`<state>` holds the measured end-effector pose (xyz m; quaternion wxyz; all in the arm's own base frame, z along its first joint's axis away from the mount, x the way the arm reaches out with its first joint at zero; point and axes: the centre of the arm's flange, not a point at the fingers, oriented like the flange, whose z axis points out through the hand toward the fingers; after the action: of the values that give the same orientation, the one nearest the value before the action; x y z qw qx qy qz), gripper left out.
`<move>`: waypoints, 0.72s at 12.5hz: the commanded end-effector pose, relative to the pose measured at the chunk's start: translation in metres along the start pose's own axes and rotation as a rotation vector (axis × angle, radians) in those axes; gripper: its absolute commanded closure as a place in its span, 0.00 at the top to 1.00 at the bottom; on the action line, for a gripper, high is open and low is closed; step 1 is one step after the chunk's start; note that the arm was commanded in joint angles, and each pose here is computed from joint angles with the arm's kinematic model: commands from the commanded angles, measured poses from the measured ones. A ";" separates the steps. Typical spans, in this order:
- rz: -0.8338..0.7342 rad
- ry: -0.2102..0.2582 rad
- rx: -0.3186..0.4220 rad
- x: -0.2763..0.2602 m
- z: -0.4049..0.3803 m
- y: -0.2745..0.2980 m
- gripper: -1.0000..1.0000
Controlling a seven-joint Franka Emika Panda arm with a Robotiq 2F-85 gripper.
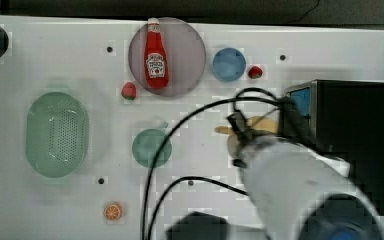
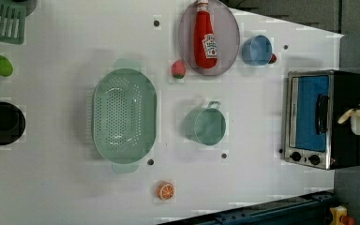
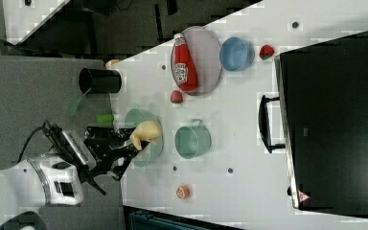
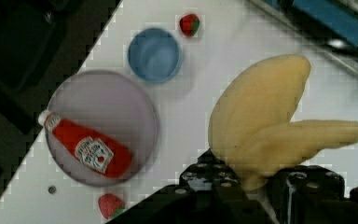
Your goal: Pick banana from table and place on oven.
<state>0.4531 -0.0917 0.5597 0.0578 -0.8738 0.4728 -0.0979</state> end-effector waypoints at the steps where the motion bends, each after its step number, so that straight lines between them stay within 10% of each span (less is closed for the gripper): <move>1: -0.046 -0.089 -0.139 0.046 0.055 0.050 0.26; 9: -0.232 -0.063 -0.259 0.190 0.080 0.116 0.26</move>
<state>0.4763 -0.3055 0.4290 -0.0557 -0.8946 0.4422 0.0318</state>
